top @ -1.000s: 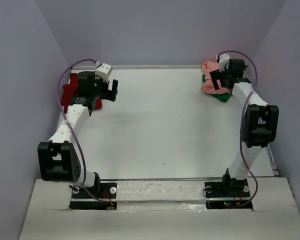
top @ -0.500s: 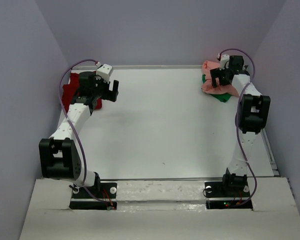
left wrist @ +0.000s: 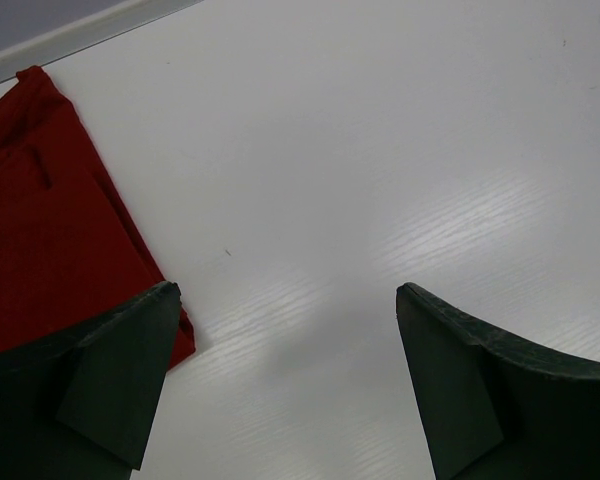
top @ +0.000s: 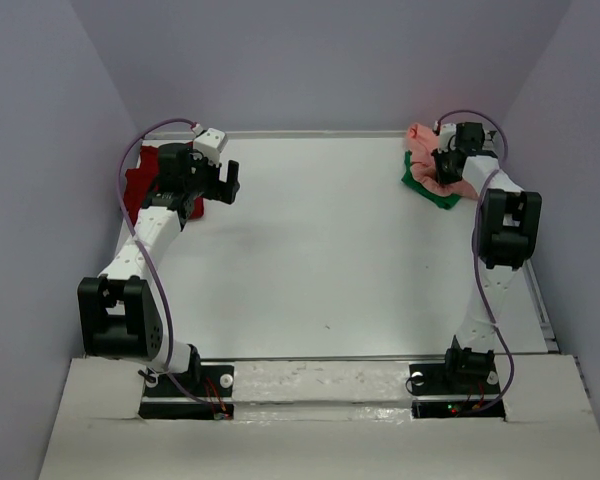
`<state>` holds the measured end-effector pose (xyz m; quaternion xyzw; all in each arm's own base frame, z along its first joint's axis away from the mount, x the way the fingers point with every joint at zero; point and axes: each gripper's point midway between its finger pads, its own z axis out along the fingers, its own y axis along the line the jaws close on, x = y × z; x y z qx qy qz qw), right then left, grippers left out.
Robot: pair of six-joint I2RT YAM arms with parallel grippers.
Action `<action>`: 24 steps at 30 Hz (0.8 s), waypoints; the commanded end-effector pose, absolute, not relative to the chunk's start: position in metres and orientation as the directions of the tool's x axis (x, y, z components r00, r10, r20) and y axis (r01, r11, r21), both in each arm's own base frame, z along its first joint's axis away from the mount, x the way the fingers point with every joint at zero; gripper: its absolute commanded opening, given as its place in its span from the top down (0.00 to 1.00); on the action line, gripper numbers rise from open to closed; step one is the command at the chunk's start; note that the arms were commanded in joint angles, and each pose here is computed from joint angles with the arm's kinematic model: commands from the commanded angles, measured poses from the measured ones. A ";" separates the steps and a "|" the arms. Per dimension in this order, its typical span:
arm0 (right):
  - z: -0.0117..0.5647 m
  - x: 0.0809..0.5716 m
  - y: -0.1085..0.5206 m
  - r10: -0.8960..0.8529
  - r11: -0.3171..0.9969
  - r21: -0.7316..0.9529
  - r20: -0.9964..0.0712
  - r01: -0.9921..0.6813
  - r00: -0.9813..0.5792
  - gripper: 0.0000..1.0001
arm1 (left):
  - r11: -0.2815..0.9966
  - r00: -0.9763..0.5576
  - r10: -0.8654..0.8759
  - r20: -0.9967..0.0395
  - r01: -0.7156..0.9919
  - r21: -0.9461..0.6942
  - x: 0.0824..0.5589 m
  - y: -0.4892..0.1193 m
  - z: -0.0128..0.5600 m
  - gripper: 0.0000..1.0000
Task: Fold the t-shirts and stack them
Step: Grab crumpled tshirt from bin with the right arm
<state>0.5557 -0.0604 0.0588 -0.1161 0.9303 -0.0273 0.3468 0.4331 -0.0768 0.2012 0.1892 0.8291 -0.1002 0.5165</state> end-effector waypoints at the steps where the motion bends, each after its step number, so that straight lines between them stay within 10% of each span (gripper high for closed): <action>1: 0.062 0.534 -0.061 -0.199 0.980 -0.101 -0.602 -0.173 -0.773 1.00 | 0.905 -0.323 0.199 -0.925 0.423 0.047 0.439 -0.082 0.230 0.01; 24: 0.217 0.519 -0.023 -0.185 0.962 -0.025 -0.793 -0.273 -0.580 1.00 | 0.928 -0.294 0.194 -0.936 0.365 0.077 0.425 -0.070 0.241 0.01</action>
